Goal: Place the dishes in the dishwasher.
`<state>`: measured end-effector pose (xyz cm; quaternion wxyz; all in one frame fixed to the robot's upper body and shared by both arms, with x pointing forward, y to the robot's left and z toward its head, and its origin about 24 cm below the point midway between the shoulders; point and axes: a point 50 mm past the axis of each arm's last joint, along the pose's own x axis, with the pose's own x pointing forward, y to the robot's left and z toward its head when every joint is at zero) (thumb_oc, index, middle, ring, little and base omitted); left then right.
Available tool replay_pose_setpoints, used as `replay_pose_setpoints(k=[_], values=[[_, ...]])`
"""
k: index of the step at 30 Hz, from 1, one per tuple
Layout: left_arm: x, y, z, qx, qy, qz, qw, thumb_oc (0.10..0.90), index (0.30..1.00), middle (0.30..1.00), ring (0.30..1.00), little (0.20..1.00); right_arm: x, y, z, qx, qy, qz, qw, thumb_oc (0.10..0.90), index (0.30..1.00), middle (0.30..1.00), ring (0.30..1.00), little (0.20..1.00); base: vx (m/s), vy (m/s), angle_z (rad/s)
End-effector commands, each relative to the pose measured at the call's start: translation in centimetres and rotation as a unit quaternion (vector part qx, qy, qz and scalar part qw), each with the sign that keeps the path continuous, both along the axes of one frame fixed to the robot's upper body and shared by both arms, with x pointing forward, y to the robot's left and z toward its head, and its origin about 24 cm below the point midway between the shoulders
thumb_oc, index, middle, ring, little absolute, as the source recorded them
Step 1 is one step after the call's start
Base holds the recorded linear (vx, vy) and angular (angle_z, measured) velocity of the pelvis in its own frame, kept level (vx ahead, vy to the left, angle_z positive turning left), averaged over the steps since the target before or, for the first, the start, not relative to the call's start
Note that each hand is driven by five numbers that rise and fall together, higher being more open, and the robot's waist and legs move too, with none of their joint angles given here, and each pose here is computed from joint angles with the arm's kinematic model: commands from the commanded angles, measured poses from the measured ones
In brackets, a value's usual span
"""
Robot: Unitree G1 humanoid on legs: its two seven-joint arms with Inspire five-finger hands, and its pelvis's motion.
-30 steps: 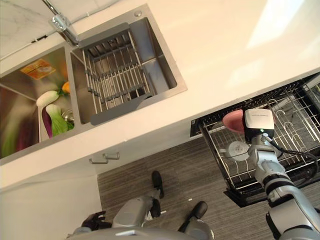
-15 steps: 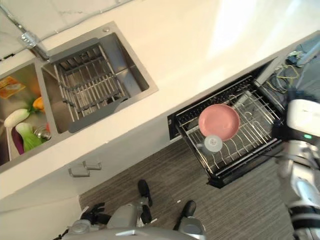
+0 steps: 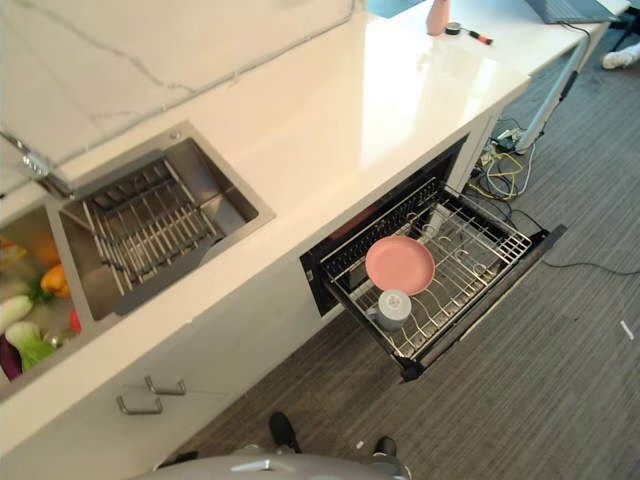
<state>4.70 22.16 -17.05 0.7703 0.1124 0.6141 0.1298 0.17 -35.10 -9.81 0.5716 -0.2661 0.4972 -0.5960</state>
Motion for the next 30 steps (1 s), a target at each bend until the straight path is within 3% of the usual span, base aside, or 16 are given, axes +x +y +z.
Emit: replay_pose_setpoints(k=[1,3,5,6,8,10,13,18,22,24,25,30], values=[[0.4,-0.3,-0.1,-0.001,0.001,0.006,1.000,0.800,0.900,0.900,0.900,0.900,8.1,-5.1,6.6,-0.145,-0.144,0.114,0.972,0.400,0.300,0.300,0.300,0.300,0.01,0.015,-0.11],[0.2,-0.3,-0.1,-0.001,0.005,0.005,1.000,0.800,0.900,0.900,0.900,0.900,9.1,-4.5,6.1,-0.126,-0.145,0.138,0.972,0.400,0.300,0.300,0.300,0.300,0.00,0.013,-0.02],[-0.2,-0.1,-0.1,0.003,0.014,-0.005,1.000,0.800,0.900,0.900,0.900,0.900,13.4,-1.9,5.3,-0.078,-0.151,0.242,0.955,0.400,0.300,0.300,0.300,0.300,0.01,0.043,-0.02],[-0.4,0.1,-0.1,0.007,0.018,-0.020,1.000,0.800,0.900,0.900,0.900,0.900,16.5,-0.3,5.3,-0.057,-0.133,0.329,0.933,0.400,0.300,0.300,0.300,0.300,0.01,0.045,0.02],[-0.4,0.3,-0.1,0.008,0.017,-0.020,1.000,0.800,0.900,0.900,0.900,0.900,17.7,0.1,5.7,-0.058,-0.127,0.359,0.923,0.400,0.300,0.300,0.300,0.300,0.01,0.025,0.05],[-0.3,0.6,0.1,0.013,0.009,-0.022,1.000,0.800,0.900,0.900,0.900,0.900,21.2,1.2,7.1,-0.063,-0.116,0.439,0.889,0.400,0.300,0.300,0.300,0.300,0.00,0.027,0.18],[-0.1,0.9,0.2,0.014,0.002,-0.034,0.999,0.800,0.900,0.900,0.900,0.900,23.9,1.6,8.5,-0.069,-0.100,0.491,0.863,0.400,0.300,0.300,0.300,0.300,-0.01,0.018,0.39],[-0.9,1.0,0.1,0.016,0.016,-0.046,0.999,0.800,0.900,0.900,0.900,0.900,28.6,3.8,12.7,-0.121,-0.150,0.553,0.810,0.400,0.300,0.300,0.300,0.300,-0.02,0.024,0.46],[-1.3,1.0,0.1,0.014,0.019,-0.055,0.998,0.800,0.900,0.900,0.900,0.900,31.8,6.9,16.8,-0.172,-0.189,0.623,0.739,0.400,0.300,0.300,0.300,0.300,0.01,0.033,0.37],[-0.7,1.4,0.3,0.018,0.011,-0.058,0.998,0.800,0.900,0.900,0.900,0.900,33.4,9.2,19.7,-0.213,-0.202,0.672,0.680,0.400,0.300,0.300,0.300,0.300,0.03,0.032,0.31],[-0.7,1.4,0.3,0.018,0.010,-0.058,0.998,0.800,0.900,0.900,0.900,0.900,33.5,9.2,19.8,-0.214,-0.202,0.672,0.680,0.400,0.300,0.300,0.300,0.300,0.04,0.023,0.34],[1.1,2.3,0.8,0.030,-0.017,-0.073,0.997,0.800,0.900,0.900,0.900,0.900,34.6,14.0,23.9,-0.259,-0.228,0.750,0.565,0.400,0.300,0.300,0.300,0.300,0.07,0.027,0.30]])
